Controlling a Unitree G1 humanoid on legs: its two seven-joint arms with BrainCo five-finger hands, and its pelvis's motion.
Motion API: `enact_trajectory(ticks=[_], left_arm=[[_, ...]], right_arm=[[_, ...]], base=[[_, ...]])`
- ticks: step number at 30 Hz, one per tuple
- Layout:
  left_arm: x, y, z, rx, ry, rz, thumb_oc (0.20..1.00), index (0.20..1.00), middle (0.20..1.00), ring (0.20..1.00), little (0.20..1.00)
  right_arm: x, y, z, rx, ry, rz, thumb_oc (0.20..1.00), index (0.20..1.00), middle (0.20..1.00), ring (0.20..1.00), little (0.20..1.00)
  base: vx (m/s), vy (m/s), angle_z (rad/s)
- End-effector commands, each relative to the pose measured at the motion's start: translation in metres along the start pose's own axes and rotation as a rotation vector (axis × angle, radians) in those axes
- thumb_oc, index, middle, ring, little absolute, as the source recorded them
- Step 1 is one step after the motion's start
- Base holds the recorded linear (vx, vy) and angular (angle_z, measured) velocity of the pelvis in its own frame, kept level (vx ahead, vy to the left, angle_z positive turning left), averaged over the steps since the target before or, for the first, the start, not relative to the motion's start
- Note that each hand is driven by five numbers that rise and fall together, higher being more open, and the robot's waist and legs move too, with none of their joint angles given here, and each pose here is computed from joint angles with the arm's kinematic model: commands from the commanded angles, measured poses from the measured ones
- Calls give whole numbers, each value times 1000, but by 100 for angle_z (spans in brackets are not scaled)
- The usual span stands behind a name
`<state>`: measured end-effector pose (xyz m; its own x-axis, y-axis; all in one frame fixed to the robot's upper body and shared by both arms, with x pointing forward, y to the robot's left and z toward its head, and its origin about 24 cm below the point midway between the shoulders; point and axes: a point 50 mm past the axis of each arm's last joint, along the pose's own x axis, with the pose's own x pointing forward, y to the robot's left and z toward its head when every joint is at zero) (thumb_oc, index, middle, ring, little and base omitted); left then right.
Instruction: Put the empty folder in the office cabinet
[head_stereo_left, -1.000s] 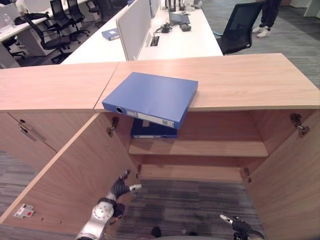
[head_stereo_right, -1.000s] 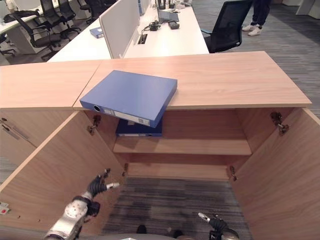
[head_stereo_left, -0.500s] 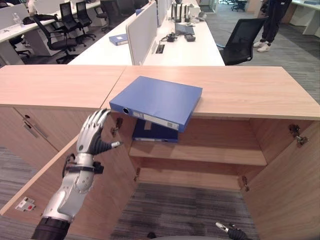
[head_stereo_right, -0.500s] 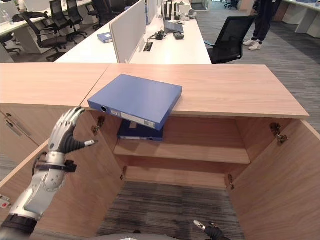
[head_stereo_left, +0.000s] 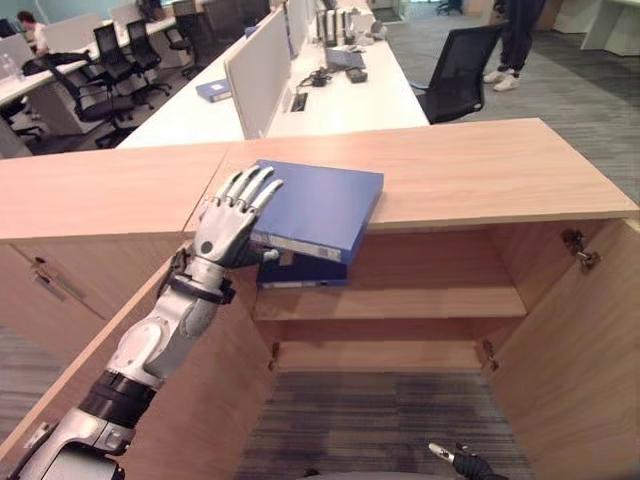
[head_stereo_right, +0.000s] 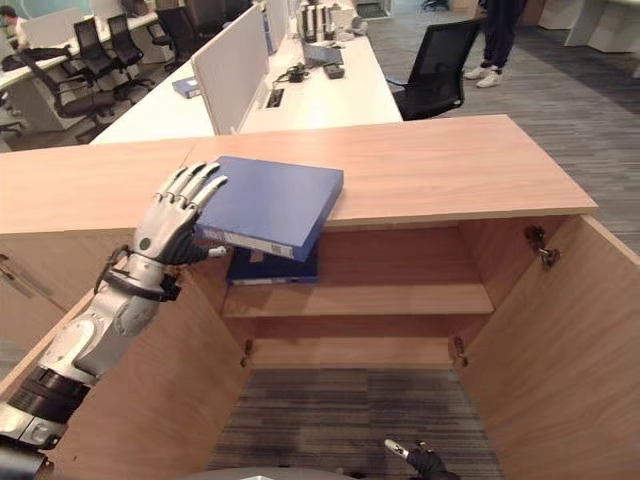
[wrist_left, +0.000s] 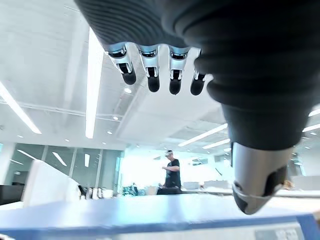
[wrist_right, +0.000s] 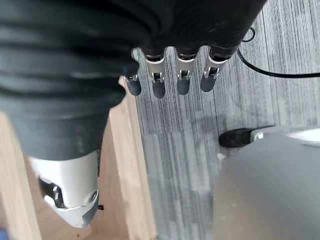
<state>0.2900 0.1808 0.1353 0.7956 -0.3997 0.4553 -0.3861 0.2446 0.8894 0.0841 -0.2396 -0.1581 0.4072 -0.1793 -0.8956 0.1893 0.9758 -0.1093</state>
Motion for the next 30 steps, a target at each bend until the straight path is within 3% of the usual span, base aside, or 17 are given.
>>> enact_trajectory(ticks=[1, 13, 30], left_arm=[[28, 15, -10, 15, 8, 65, 1000, 1000, 1000, 1000, 1000], [24, -16, -18, -36, 96, -49, 1000, 1000, 1000, 1000, 1000], [36, -27, -31, 55, 152, -97, 1000, 1000, 1000, 1000, 1000]], right_arm=[[3, 3, 13, -23, -41, 3, 1000, 1000, 1000, 1000, 1000], [0, -11, -3, 56, 10, -70, 1000, 1000, 1000, 1000, 1000], [-2, -14, -8, 89, 29, -83, 1000, 1000, 1000, 1000, 1000]], base=[[4, -3, -4], [3, 4, -7], [0, 4, -5]])
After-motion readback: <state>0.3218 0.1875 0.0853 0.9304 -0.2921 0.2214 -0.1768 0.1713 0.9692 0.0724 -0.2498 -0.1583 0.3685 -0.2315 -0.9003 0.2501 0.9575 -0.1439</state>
